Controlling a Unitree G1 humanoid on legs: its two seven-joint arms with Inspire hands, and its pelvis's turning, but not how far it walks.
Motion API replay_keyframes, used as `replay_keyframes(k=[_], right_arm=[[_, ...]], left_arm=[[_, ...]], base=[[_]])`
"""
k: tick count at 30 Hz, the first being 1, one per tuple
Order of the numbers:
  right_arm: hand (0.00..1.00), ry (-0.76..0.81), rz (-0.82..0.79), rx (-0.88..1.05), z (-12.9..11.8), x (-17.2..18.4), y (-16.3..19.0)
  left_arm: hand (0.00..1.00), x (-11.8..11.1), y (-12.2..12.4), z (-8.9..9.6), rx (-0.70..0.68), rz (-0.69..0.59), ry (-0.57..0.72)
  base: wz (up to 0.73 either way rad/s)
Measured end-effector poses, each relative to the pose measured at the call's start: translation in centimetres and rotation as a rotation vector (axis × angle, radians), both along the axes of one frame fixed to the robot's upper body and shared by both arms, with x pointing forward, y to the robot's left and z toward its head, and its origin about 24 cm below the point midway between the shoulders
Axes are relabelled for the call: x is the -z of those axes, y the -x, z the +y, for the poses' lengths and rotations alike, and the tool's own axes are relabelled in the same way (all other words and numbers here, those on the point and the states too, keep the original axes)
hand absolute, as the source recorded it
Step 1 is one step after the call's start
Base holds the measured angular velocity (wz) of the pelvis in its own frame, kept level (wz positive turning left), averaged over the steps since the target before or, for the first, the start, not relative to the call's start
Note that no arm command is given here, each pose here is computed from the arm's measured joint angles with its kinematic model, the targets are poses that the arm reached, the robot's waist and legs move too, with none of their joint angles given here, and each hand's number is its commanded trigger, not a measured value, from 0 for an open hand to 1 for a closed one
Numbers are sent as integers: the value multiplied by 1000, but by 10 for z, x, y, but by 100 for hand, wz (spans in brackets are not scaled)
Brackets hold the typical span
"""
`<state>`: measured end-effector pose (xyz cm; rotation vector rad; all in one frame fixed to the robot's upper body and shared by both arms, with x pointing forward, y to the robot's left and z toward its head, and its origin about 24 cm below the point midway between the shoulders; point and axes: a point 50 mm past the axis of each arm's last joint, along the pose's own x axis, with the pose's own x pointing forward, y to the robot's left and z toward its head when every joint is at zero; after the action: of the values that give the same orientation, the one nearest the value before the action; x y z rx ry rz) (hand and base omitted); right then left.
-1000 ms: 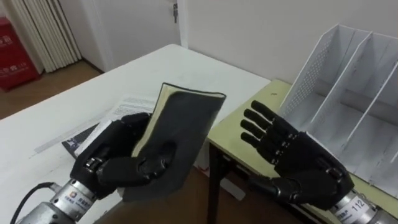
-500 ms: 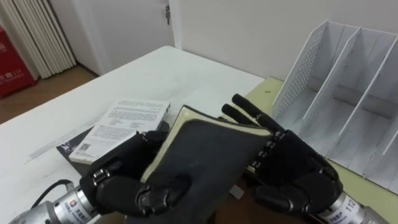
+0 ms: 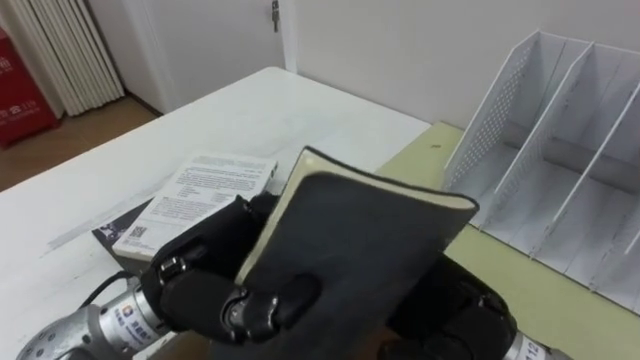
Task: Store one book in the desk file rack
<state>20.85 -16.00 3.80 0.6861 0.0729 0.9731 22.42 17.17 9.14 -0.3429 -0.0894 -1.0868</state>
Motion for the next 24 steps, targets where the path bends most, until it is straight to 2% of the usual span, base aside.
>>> replay_keyframes(k=[5,19,20,21,22,24], right_arm=[[100,-6,5,15,-2,4,4],[100,-30,-3,-93,4,5,10],[100,-30,-2,-94,4,5,10],[100,-28,-2,-95,4,5,10],[100,-26,-1,-96,3,5,11],[100,-21,3,-101,3,6,11]], left_arm=[[100,0,1,-3,10,2,-2],[100,8,4,-6,43,60,-2],[92,8,4,-6,44,61,-2],[8,9,4,-6,44,62,-3],[0,9,4,-6,45,64,-3],[0,9,4,-5,44,66,-9]], base=[[0],[0],[0],[0],[0],[0]])
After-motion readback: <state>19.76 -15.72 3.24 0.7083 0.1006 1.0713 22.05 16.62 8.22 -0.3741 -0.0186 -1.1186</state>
